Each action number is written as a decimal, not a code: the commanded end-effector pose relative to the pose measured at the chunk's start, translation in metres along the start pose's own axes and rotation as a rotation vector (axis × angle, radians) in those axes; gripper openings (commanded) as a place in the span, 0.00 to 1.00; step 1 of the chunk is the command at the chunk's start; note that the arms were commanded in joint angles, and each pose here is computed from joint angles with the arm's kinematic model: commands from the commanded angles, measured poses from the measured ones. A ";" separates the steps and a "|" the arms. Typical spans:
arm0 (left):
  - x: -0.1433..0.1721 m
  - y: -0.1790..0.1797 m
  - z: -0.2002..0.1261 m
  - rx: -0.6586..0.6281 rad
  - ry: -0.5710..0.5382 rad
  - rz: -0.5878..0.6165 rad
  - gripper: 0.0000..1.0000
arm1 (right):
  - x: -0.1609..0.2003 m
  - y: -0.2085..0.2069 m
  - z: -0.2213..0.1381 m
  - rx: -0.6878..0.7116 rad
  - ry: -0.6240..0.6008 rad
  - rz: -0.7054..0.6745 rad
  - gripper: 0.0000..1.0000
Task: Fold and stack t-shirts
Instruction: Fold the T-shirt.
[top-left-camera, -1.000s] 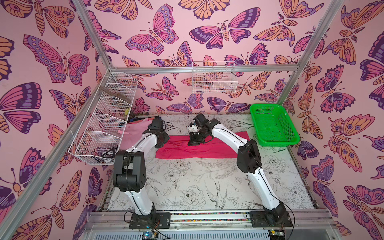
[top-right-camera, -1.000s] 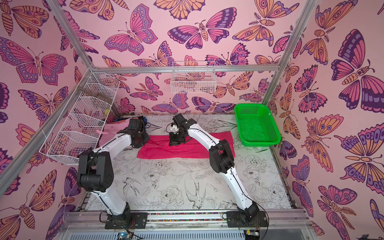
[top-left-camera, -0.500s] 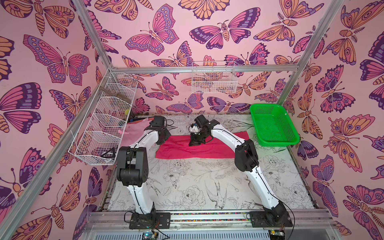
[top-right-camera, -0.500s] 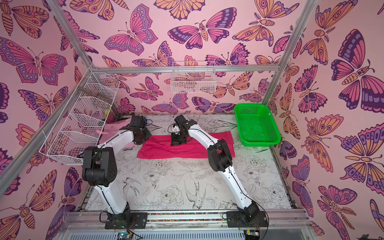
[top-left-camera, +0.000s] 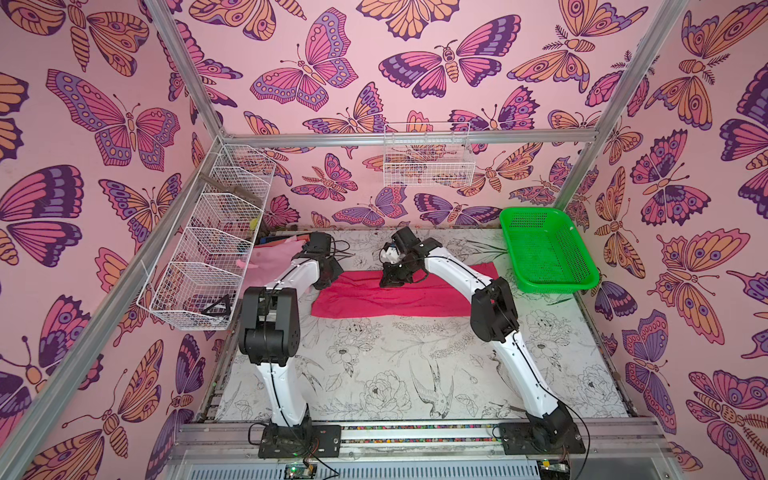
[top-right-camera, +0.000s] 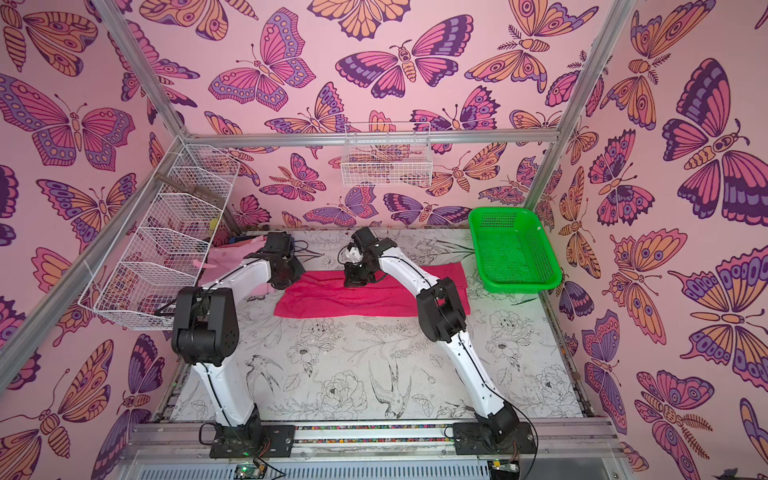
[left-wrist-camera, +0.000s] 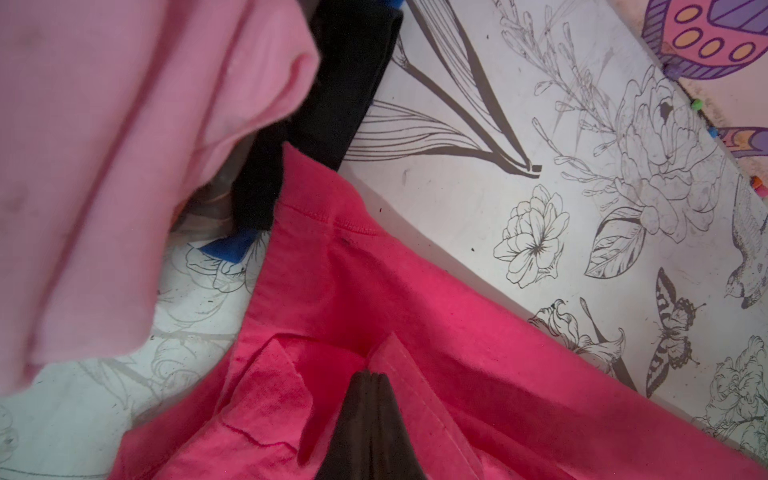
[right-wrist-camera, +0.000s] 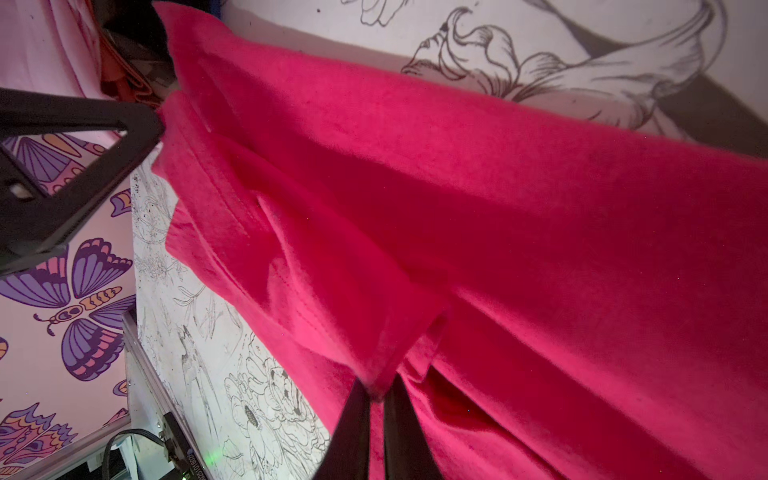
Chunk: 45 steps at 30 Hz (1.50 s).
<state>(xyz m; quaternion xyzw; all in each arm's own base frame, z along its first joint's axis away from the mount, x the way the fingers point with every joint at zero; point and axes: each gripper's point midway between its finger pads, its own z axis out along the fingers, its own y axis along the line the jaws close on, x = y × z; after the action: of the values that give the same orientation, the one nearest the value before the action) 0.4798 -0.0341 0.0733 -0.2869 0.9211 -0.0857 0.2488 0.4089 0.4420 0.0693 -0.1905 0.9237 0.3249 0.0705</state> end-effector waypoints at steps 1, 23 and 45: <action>-0.001 -0.004 0.007 0.007 -0.001 0.021 0.00 | -0.008 -0.006 -0.002 0.010 -0.021 -0.023 0.11; -0.025 -0.037 0.038 0.078 -0.007 0.045 0.00 | -0.014 -0.010 -0.037 0.021 -0.072 -0.050 0.39; -0.057 -0.061 -0.006 0.178 -0.085 0.075 0.40 | 0.057 -0.076 -0.119 0.478 -0.041 -0.012 0.38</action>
<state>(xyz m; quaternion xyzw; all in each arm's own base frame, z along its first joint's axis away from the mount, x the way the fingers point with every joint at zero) 0.5531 -0.0506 0.0860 -0.2420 0.9154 -0.1271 0.2954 0.3837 0.3322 0.1058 -0.1823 0.9573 0.1837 0.1287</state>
